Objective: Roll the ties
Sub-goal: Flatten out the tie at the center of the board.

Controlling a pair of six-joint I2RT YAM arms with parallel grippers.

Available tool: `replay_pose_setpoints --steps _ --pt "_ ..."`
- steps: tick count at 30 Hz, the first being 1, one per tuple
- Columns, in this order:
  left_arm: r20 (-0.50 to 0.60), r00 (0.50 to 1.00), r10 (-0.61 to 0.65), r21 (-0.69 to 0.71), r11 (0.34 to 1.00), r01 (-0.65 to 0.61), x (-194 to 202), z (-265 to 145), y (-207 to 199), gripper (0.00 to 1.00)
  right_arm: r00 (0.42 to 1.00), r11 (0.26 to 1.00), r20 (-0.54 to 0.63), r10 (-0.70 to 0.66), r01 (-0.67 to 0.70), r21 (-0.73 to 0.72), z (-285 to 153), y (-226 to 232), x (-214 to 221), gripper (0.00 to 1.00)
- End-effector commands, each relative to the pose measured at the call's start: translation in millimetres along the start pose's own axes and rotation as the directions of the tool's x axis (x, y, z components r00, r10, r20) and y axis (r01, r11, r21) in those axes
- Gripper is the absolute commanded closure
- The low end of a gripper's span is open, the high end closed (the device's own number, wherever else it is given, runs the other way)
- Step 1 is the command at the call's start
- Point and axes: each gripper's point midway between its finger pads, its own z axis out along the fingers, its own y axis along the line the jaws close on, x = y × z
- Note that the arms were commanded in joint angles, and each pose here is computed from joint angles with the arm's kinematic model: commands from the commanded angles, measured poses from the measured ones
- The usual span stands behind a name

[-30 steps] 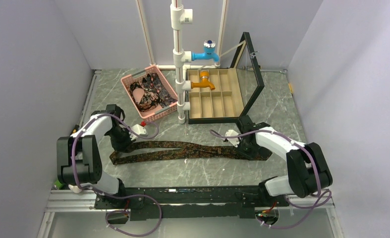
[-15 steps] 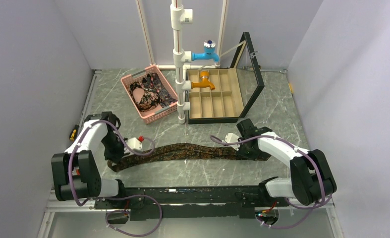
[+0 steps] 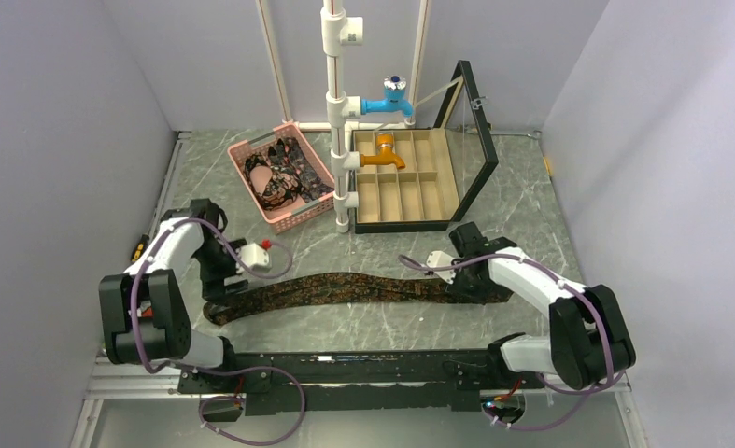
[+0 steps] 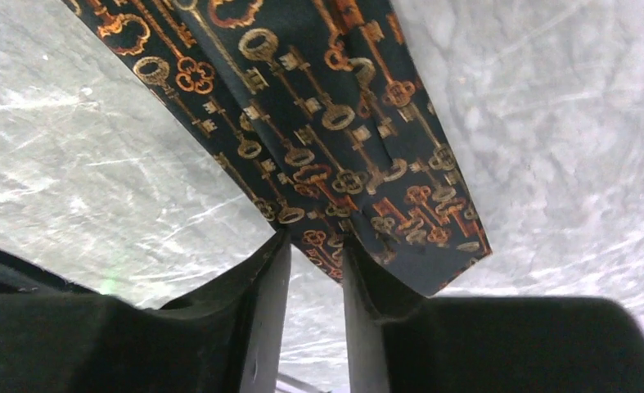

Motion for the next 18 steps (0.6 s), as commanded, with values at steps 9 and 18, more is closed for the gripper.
replay_pose_setpoints --steps 9,18 --pt "0.457 0.88 0.127 -0.173 0.984 -0.053 -161 -48 9 0.15 0.988 0.998 0.144 0.062 -0.062 -0.004 -48 -8 -27 0.62" --pt "0.359 0.918 0.168 -0.064 0.986 -0.156 -197 8 1 0.37 0.976 0.992 0.185 0.113 -0.099 -0.083 -44 -3 -48 0.66"
